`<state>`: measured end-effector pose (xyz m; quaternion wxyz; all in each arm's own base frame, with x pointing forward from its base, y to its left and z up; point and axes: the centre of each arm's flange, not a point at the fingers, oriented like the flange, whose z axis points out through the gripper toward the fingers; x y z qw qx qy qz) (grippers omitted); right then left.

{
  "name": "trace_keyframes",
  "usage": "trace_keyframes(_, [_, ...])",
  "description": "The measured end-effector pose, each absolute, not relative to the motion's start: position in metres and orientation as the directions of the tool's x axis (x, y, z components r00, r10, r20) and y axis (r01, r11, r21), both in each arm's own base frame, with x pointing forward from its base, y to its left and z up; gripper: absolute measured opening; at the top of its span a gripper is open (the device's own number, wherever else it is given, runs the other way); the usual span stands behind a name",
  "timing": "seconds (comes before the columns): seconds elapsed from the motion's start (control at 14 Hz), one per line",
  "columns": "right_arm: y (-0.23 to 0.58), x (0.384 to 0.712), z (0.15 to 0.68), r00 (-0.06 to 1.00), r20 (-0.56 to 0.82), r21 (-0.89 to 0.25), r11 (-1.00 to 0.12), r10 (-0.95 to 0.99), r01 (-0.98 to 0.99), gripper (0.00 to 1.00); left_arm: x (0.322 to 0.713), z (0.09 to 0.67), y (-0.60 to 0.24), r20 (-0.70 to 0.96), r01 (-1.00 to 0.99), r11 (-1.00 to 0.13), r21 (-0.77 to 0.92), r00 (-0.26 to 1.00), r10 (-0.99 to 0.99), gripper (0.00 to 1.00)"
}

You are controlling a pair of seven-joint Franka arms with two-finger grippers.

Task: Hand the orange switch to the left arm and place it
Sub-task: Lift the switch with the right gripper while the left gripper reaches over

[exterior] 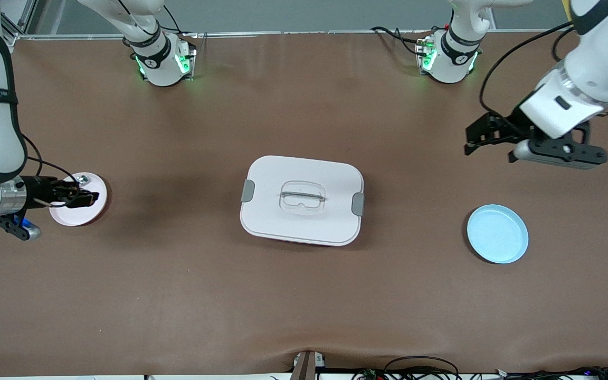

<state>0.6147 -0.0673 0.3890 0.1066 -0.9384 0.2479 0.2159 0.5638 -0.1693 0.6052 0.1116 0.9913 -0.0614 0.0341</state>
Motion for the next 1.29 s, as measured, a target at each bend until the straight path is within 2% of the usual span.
trace_keyframes(0.36, [0.004,0.613,0.434,0.677,-0.542,-0.127,-0.748,-0.497,-0.651,0.72,0.561,0.582,-0.220,0.096,-0.120,-0.894,0.431,0.992,-0.087,1.00])
trace_keyframes(0.72, [0.094,0.612,0.465,0.596,-0.586,-0.124,-0.667,-0.549,-0.735,0.72,0.559,0.567,-0.248,0.088,-0.122,-0.767,0.630,0.992,-0.086,1.00])
trace_keyframes(1.15, [0.210,0.611,0.498,0.484,-0.594,-0.132,-0.516,-0.643,-0.846,0.72,0.554,0.553,-0.312,0.113,-0.104,-0.620,0.777,0.993,-0.024,1.00])
trace_keyframes(1.29, [0.236,0.609,0.508,0.446,-0.611,-0.145,-0.461,-0.654,-0.875,0.72,0.554,0.544,-0.326,0.113,-0.091,-0.589,0.803,0.994,0.002,0.96])
